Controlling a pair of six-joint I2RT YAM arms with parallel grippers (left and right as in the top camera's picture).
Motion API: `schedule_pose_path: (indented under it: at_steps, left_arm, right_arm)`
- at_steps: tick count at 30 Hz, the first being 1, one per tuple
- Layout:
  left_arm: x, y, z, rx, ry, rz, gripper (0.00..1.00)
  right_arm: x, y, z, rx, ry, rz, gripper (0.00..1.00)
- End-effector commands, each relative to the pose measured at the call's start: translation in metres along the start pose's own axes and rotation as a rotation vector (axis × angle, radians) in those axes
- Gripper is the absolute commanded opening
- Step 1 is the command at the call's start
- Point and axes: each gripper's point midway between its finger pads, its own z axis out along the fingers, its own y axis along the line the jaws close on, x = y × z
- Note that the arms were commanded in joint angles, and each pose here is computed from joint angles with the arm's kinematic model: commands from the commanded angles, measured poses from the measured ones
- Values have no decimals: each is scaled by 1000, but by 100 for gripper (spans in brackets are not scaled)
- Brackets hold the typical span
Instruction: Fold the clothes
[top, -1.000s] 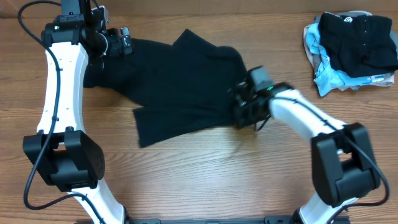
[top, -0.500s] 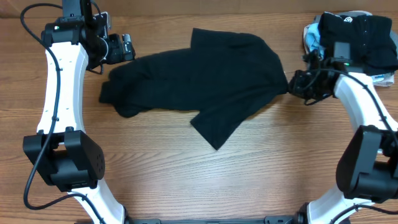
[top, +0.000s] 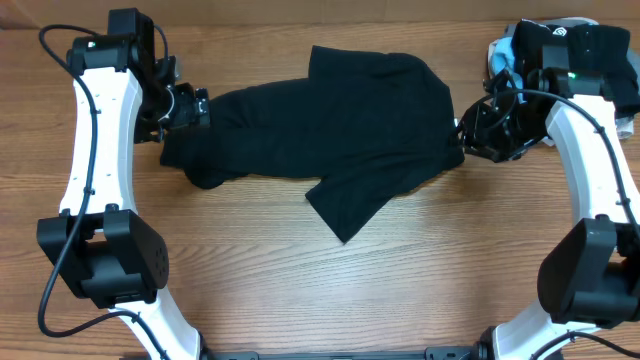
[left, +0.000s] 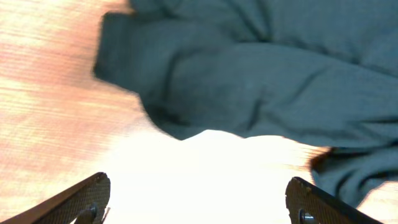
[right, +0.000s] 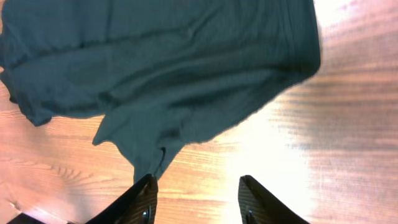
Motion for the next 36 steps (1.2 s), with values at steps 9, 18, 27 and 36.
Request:
schedule_pose_path:
  at_steps: [9, 18, 27, 36]
  left_arm:
    - [-4, 27, 61, -69, -32, -288, 94]
    - [-9, 42, 114, -46, -118, -479, 83]
    - [6, 70, 140, -128, -141, -581, 67]
    - [8, 92, 155, -124, -179, -637, 66]
  right_arm:
    - [7, 21, -11, -10, -13, -124, 62]
    - [5, 45, 3, 23, -32, -234, 72]
    - [11, 55, 9, 39, -17, -274, 72]
    - [13, 55, 9, 39, -10, -270, 72]
